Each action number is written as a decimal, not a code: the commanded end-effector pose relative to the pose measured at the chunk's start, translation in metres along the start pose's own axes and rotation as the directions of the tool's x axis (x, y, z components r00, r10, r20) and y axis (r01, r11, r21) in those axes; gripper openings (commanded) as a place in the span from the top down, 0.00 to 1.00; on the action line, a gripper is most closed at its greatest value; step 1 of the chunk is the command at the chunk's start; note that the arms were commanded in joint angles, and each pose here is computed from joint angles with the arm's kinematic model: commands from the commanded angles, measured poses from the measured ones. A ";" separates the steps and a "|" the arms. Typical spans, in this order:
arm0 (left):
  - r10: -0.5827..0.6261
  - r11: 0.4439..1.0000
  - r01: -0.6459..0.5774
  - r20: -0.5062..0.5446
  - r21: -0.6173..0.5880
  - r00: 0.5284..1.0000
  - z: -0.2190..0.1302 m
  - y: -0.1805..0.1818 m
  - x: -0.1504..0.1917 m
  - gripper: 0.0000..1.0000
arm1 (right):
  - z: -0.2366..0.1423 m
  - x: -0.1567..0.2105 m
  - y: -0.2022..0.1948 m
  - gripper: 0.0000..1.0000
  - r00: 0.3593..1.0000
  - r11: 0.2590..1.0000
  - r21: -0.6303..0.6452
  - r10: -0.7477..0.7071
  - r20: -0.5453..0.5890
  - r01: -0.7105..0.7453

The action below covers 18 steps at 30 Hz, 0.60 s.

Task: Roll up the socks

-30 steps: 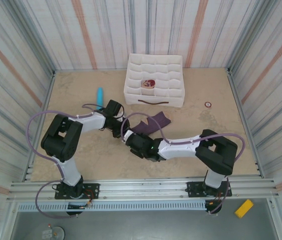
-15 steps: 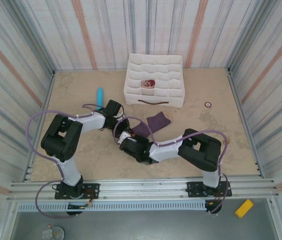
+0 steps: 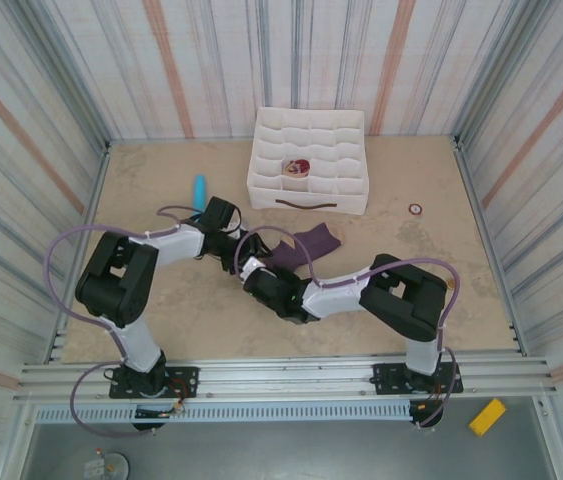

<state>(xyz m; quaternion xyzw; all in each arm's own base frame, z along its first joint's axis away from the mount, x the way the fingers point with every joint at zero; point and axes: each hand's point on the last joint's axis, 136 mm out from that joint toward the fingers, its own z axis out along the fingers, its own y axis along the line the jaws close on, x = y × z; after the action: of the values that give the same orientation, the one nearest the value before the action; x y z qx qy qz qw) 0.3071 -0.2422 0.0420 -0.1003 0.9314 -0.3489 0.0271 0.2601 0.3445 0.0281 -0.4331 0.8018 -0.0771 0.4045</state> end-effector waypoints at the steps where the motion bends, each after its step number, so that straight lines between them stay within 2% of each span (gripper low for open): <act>1: -0.048 0.996 0.048 -0.005 -0.072 0.999 -0.007 0.027 0.010 0.27 | 0.009 0.064 0.012 1.00 0.982 0.995 -0.097 -0.002 -0.190 -0.017; 9: -0.127 0.991 0.128 0.025 -0.040 0.992 -0.025 0.060 0.005 0.26 | 0.011 0.076 0.012 1.00 0.966 0.973 -0.183 0.098 -0.237 -0.143; 12: -0.134 0.991 0.135 0.056 -0.003 0.989 -0.034 0.062 0.004 0.26 | 0.011 0.079 0.017 1.00 0.954 0.944 -0.256 0.140 -0.266 -0.210; 16: -0.115 0.993 0.111 0.099 0.039 0.988 -0.044 0.054 0.003 0.27 | 0.008 0.080 0.023 1.00 0.904 0.835 -0.390 0.262 -0.337 -0.388; 18: -0.113 0.992 0.105 0.126 0.064 0.986 -0.047 0.050 0.003 0.27 | 0.005 0.077 0.020 1.00 0.866 0.746 -0.457 0.337 -0.369 -0.485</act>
<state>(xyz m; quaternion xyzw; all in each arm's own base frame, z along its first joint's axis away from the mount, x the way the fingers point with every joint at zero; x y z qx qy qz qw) 0.2941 -0.1781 0.0424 -0.1715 0.9124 -0.3673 0.0564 0.2838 0.3338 0.0284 -0.3422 0.8667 0.1271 0.3400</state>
